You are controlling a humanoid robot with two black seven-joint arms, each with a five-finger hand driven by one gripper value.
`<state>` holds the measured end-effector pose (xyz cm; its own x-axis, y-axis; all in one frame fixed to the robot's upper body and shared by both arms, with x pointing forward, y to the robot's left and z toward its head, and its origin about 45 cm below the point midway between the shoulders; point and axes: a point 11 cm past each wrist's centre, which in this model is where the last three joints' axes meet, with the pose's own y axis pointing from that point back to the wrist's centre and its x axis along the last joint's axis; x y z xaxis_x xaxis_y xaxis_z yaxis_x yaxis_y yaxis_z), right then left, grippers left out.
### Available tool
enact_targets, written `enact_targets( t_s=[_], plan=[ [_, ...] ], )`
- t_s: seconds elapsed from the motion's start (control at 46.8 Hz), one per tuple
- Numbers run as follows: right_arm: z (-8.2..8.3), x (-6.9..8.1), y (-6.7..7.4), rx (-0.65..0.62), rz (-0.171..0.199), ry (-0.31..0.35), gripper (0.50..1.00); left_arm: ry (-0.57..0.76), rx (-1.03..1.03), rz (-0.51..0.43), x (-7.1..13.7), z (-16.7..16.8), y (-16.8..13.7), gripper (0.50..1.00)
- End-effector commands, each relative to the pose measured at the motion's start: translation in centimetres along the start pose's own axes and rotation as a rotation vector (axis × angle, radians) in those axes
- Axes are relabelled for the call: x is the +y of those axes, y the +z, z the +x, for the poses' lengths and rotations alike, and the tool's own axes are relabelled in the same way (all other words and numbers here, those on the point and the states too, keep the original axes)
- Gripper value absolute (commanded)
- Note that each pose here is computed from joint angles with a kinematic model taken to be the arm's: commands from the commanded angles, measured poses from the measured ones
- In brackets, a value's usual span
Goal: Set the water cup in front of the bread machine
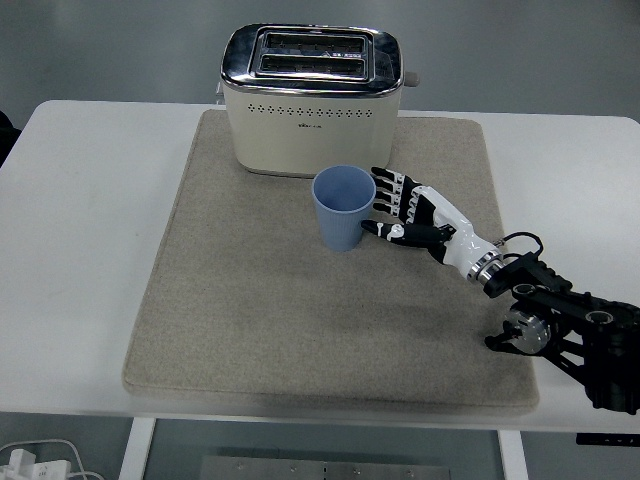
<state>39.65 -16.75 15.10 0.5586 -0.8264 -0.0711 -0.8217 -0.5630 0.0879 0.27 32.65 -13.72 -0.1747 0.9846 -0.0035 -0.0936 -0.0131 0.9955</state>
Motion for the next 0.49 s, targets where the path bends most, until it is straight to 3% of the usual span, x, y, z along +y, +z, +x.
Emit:
enact_targets(
  t_s=[0.0, 0.235, 0.47],
  plan=[
    [0.2, 0.0, 0.0, 0.003, 0.0, 0.004, 0.924, 0.0, 0.001, 0.0, 0.0, 0.0, 0.0, 1.0],
    [1.7, 0.6, -0.2, 0.021, -0.003, 0.032, 0.924, 0.0, 0.002, 0.0, 0.0, 0.0, 0.0, 1.0],
    [3.7, 1.1, -1.5, 0.015, 0.023, 0.058, 0.924, 0.0, -0.001, -0.001, 0.0, 0.0, 0.0, 1.0]
  ],
)
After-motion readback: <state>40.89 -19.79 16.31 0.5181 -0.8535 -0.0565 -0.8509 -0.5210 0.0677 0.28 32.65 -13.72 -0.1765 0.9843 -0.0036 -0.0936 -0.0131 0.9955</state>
